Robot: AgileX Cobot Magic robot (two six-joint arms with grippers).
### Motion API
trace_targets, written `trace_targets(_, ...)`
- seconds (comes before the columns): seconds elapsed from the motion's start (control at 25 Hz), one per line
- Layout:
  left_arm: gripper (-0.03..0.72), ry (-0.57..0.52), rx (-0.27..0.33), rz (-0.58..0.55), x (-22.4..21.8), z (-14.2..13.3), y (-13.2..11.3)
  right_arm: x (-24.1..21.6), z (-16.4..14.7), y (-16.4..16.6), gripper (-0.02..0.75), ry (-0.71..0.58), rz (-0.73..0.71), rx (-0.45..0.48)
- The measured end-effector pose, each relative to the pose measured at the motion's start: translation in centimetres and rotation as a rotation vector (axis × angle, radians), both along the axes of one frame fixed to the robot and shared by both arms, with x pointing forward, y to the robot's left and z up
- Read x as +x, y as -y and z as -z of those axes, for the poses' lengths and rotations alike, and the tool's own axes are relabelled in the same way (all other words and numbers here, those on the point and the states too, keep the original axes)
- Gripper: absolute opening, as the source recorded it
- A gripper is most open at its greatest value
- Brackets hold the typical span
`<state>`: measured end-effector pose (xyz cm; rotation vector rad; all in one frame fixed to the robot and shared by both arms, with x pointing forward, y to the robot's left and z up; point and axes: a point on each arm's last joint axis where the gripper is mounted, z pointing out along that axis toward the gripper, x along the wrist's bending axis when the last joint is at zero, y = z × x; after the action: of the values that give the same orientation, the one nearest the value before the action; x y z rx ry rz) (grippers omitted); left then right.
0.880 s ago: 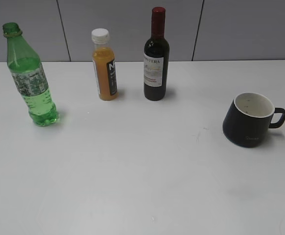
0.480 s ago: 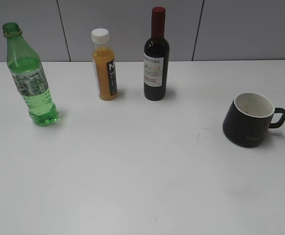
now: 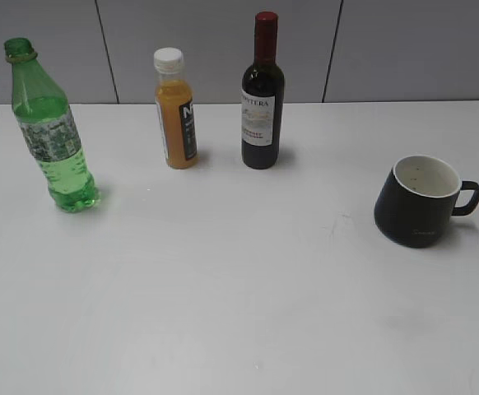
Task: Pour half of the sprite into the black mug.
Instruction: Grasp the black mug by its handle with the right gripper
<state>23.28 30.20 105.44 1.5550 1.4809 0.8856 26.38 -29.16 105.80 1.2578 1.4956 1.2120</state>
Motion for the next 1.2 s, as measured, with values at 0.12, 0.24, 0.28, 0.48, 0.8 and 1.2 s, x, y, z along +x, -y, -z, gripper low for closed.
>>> trace_targets(0.12, 0.238, 0.000, 0.000, 0.000, 0.0, 0.0, 0.0, 1.2, 0.3, -0.1, 0.592, 0.017, 0.008, -0.002)
trace_targets(0.24, 0.238, 0.000, 0.000, 0.000, 0.0, 0.0, 0.0, 2.6, 0.5, -0.2, 0.592, 0.060, 0.017, 0.003)
trace_targets(0.28, 0.238, 0.000, 0.000, 0.000, 0.0, 0.0, 0.0, 3.0, 0.6, -0.2, 0.592, 0.068, 0.019, 0.004)
trace_targets(0.48, 0.238, 0.000, 0.000, 0.000, 0.0, 0.0, 0.0, 5.3, 1.3, -0.3, 0.592, 0.105, 0.032, -0.012)
trace_targets(0.8, 0.238, 0.000, 0.000, 0.000, 0.0, 0.0, 0.0, 9.5, 3.0, -0.8, 0.592, 0.090, 0.044, -0.012)
trace_targets(1.2, 0.238, 0.000, 0.000, 0.000, 0.0, 0.0, 0.0, 15.2, 7.0, -1.3, 0.592, 0.135, 0.069, -0.007)
